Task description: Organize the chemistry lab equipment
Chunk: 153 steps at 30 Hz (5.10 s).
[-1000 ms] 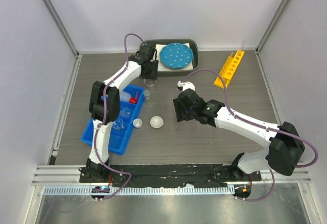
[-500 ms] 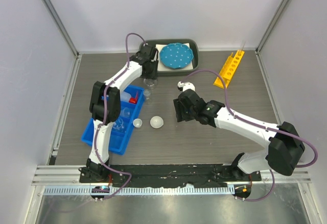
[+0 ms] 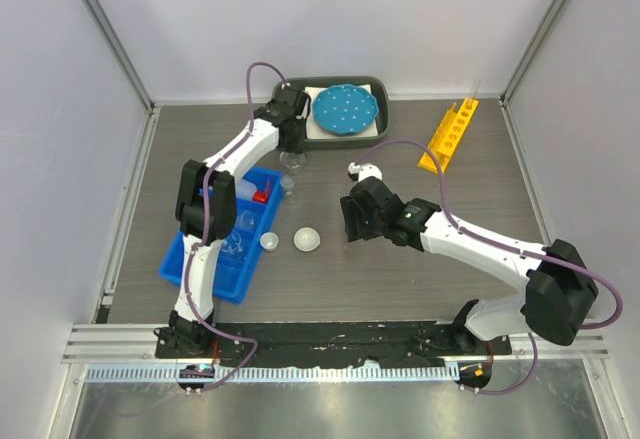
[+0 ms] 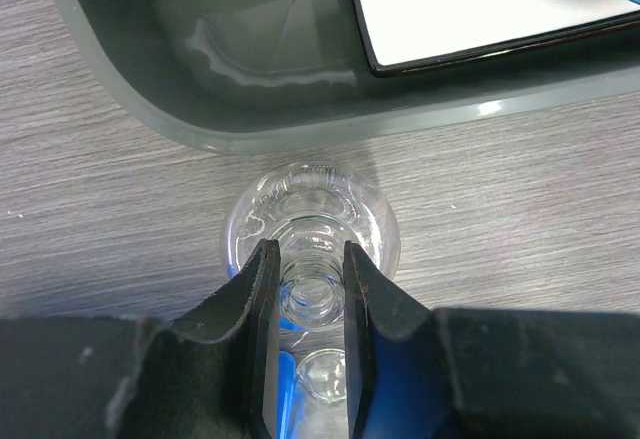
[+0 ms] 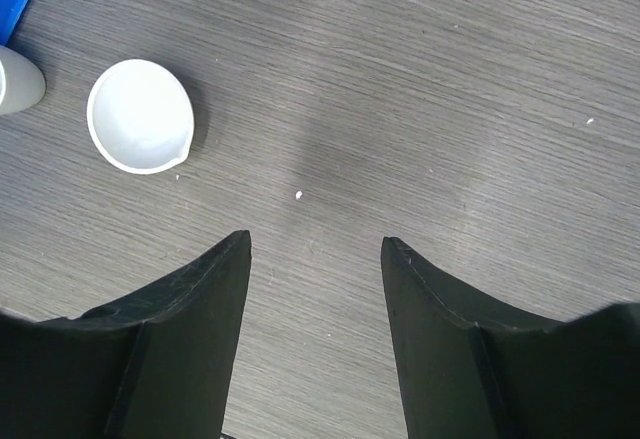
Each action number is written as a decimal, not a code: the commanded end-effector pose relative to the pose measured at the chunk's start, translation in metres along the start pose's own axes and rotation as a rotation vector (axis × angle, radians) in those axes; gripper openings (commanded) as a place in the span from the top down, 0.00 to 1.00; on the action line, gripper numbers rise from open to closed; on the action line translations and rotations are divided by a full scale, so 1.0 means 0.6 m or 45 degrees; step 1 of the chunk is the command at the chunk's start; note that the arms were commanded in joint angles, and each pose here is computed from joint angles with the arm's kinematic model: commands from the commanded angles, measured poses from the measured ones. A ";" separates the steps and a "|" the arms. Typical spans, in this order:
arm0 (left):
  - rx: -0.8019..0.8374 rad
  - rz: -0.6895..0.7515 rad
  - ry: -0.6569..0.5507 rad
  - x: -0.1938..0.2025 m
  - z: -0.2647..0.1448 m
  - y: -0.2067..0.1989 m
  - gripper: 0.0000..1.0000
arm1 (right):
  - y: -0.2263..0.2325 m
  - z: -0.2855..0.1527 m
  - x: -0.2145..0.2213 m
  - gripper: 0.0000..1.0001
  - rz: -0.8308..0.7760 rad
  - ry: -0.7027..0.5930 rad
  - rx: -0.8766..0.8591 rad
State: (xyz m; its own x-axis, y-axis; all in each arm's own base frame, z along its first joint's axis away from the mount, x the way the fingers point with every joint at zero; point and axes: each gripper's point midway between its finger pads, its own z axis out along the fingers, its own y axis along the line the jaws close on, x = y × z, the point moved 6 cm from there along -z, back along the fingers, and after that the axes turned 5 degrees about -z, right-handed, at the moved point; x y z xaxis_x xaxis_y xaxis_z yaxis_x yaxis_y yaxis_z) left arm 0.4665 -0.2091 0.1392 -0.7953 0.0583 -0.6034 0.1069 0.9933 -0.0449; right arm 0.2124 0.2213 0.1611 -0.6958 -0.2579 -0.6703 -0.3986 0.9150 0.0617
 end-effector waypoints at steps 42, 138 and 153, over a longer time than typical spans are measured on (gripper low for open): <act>-0.036 -0.091 -0.251 0.018 -0.405 0.051 1.00 | 0.000 -0.051 -0.005 0.40 0.085 -0.153 -0.121; -0.369 -0.642 0.177 0.306 -0.294 0.300 0.50 | 0.032 -0.022 0.029 0.37 0.003 -0.107 -0.201; -0.324 -0.641 -0.041 0.236 -0.420 0.293 0.47 | 0.101 0.006 -0.080 0.36 0.050 -0.123 -0.281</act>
State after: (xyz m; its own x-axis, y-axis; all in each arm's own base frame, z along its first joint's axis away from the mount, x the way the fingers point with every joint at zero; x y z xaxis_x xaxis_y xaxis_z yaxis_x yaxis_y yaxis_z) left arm 0.2279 -0.0027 0.2193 -0.7192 -0.4316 -0.5445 -0.4377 0.8900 -0.1275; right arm 0.2063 0.2565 0.1709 -0.6708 -0.2312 -0.7047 -0.4818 0.8582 0.1771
